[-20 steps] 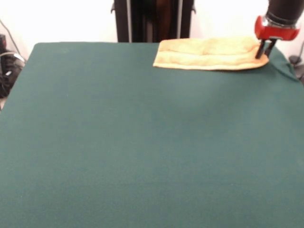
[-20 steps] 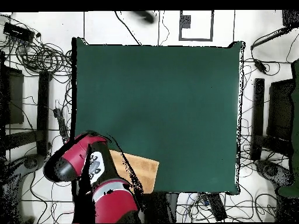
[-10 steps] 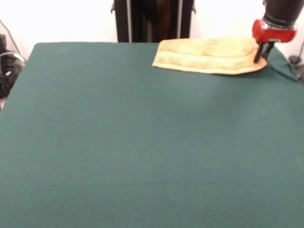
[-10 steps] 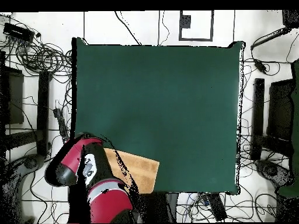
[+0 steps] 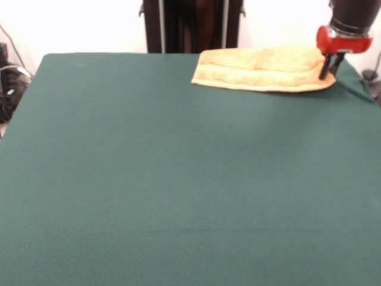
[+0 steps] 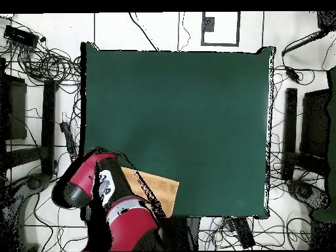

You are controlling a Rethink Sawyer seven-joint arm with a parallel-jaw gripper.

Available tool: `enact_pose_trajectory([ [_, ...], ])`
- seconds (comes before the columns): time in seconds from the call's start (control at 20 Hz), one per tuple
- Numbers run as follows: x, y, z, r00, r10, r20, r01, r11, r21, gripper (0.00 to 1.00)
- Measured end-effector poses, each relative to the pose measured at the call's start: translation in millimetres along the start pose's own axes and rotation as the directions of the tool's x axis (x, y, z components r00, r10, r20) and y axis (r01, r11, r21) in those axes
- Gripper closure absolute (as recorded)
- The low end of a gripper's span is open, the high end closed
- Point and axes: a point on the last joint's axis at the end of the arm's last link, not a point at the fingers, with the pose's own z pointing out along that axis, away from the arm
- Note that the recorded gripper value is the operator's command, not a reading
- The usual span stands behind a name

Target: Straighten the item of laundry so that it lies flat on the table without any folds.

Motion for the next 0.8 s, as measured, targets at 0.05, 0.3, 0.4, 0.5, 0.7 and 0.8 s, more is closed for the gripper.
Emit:
enact_pose_trajectory([
  [0.05, -0.7, -0.5, -0.3, 1.000, 0.003, -0.003, -0.003, 1.000, -0.002, 1.00],
  [0.3, -15.1, -5.7, -7.4, 0.999, 0.034, -0.013, -0.034, 0.999, -0.025, 1.00],
  [0.4, -22.8, -6.9, -11.3, 0.999, 0.047, -0.009, -0.048, 0.998, -0.038, 1.00],
  [0.5, -32.2, -9.0, -16.8, 0.998, 0.064, -0.002, -0.064, 0.997, -0.050, 1.00],
  [0.7, -51.4, -11.2, -31.3, 0.996, 0.092, 0.010, -0.091, 0.994, -0.066, 1.00],
  [0.8, -56.1, -11.6, -35.8, 0.995, 0.098, 0.013, -0.097, 0.993, -0.068, 1.00],
])
